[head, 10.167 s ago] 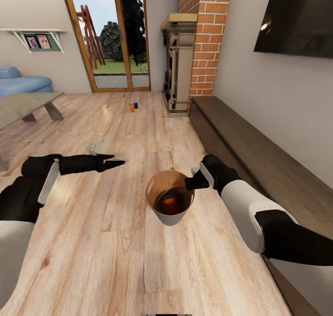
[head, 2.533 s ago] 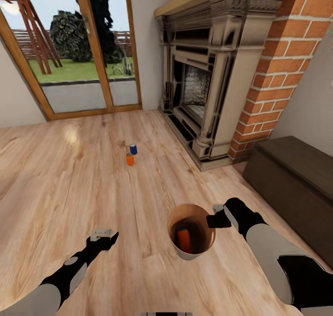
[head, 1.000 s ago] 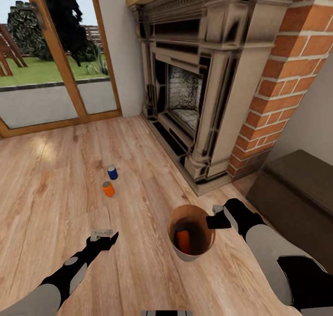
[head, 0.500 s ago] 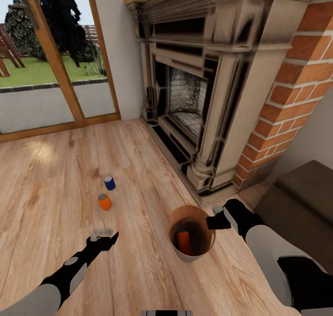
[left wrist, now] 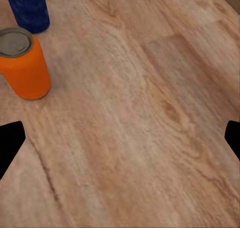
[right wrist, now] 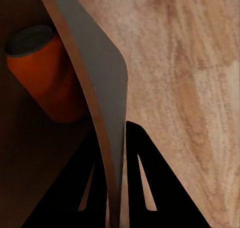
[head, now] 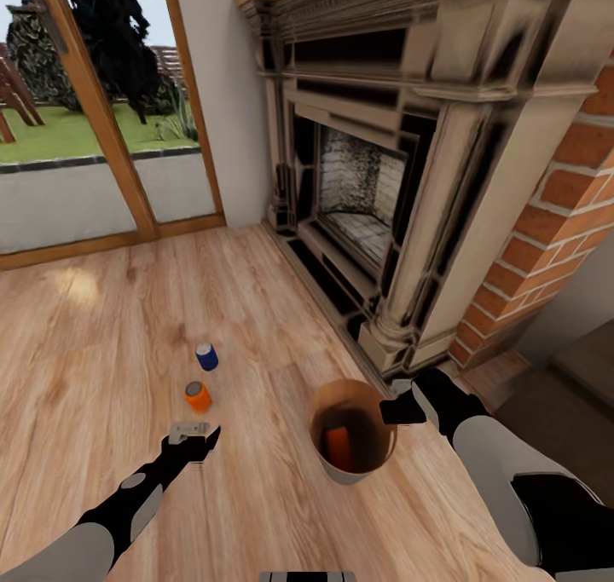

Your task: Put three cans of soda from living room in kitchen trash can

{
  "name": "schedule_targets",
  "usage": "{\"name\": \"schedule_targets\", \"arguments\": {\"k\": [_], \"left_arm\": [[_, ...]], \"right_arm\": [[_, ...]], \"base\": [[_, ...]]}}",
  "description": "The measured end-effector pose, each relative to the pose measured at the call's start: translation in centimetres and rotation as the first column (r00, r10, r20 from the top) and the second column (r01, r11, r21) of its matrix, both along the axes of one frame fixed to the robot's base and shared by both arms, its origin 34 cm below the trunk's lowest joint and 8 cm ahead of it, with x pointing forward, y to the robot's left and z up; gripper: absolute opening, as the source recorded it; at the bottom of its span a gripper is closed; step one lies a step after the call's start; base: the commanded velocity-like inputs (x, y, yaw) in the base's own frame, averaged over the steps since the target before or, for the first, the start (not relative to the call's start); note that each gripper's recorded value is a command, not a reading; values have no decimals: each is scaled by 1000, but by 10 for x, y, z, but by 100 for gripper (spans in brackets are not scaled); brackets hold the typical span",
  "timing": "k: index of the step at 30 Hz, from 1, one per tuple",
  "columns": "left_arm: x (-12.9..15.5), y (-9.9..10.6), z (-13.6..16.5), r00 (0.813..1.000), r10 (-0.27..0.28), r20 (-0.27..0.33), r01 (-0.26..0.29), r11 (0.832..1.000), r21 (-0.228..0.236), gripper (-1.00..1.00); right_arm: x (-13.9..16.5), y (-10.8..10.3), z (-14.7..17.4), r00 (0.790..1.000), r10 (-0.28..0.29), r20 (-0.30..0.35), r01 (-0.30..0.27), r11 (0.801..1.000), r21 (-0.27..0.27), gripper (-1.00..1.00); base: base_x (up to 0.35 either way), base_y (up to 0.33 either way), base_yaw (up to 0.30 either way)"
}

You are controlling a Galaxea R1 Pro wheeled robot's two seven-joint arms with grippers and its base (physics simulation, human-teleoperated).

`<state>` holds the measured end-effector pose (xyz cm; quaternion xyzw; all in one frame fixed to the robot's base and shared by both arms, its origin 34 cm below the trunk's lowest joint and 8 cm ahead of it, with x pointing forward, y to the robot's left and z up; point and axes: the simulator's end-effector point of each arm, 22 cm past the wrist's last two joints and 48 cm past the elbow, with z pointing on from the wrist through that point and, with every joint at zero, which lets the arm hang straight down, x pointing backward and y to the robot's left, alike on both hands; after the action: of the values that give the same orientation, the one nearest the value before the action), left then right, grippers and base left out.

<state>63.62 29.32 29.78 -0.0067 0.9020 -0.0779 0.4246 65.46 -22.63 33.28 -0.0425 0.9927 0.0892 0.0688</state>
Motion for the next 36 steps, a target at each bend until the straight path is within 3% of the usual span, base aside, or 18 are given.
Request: {"name": "schedule_targets", "arguments": {"k": [22,36], "left_arm": [[0,0,0,1000,0,0,0,1000,0,100],[0,0,0,1000,0,0,0,1000,0,100]], "right_arm": [[-1,2,-1,1000,3,-2,-2,1000,1,-100],[-2,2,-1,1000,6,-2,-6,1000,-3,-100]], "base": [[295,146,-2],[234,225,-127]]}}
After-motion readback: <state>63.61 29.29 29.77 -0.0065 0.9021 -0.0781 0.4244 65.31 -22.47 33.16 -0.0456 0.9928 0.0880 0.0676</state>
